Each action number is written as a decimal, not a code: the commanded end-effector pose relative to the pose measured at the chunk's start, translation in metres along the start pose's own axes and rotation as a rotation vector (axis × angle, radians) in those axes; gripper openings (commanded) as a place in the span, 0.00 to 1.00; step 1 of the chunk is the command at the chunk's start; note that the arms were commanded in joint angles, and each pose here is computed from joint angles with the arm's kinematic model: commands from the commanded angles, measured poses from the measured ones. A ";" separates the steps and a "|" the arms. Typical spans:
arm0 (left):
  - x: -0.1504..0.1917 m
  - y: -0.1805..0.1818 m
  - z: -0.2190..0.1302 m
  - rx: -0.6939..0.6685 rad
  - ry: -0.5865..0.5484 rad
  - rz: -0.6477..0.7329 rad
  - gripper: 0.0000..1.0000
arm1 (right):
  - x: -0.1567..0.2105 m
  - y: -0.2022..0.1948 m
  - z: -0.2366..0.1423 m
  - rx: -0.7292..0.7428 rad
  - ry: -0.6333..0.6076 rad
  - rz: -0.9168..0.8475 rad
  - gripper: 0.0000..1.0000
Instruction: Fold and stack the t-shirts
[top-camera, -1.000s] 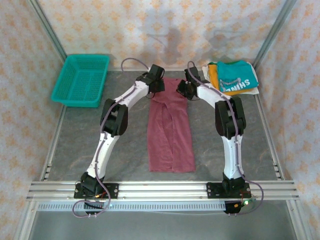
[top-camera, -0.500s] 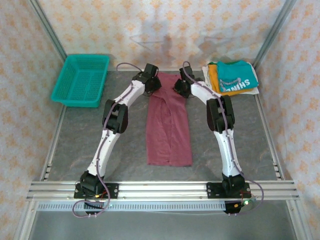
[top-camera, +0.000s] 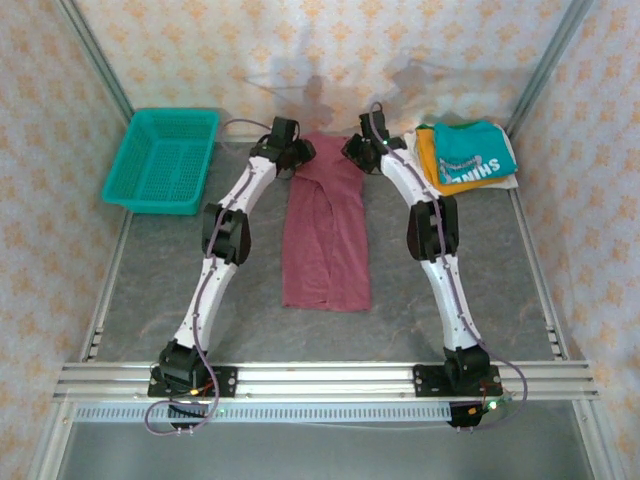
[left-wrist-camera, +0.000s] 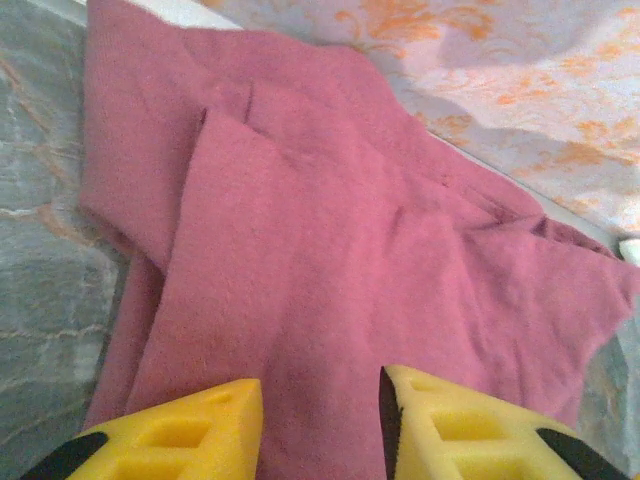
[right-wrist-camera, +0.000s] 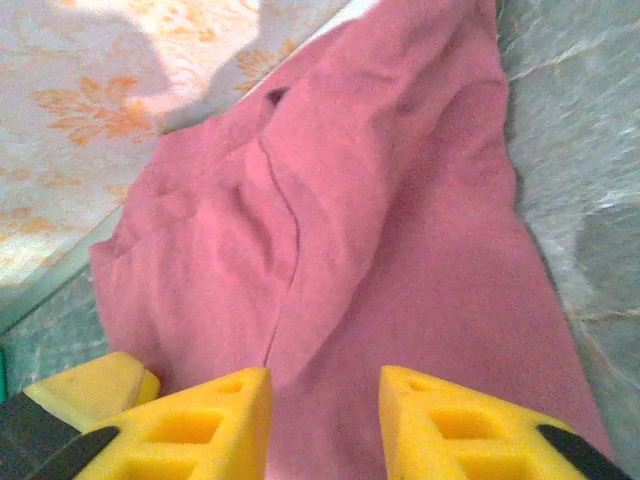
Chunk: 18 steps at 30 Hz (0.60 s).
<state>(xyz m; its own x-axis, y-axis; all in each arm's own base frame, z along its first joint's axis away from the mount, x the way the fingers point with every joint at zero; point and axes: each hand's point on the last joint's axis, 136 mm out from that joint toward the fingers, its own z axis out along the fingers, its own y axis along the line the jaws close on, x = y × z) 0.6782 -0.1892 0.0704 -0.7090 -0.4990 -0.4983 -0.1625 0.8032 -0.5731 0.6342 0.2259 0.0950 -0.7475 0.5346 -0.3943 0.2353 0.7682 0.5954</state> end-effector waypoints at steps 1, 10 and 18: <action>-0.056 -0.065 -0.113 0.032 -0.111 0.115 0.39 | -0.017 0.049 -0.098 -0.046 -0.043 -0.113 0.37; 0.035 -0.019 -0.259 0.027 -0.210 0.161 0.44 | 0.107 -0.002 -0.199 -0.193 -0.060 -0.218 0.46; 0.212 0.057 -0.289 -0.053 0.214 0.209 0.44 | 0.241 -0.101 -0.221 -0.164 0.130 -0.186 0.53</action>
<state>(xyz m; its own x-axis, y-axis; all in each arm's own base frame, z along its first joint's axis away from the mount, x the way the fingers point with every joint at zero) 0.3697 -0.1465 0.1595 -0.7482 -0.3382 -0.5708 -0.0326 0.8780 -0.4775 0.3056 0.1901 0.0857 -0.8587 0.3296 -0.3924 0.0434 0.8098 0.5851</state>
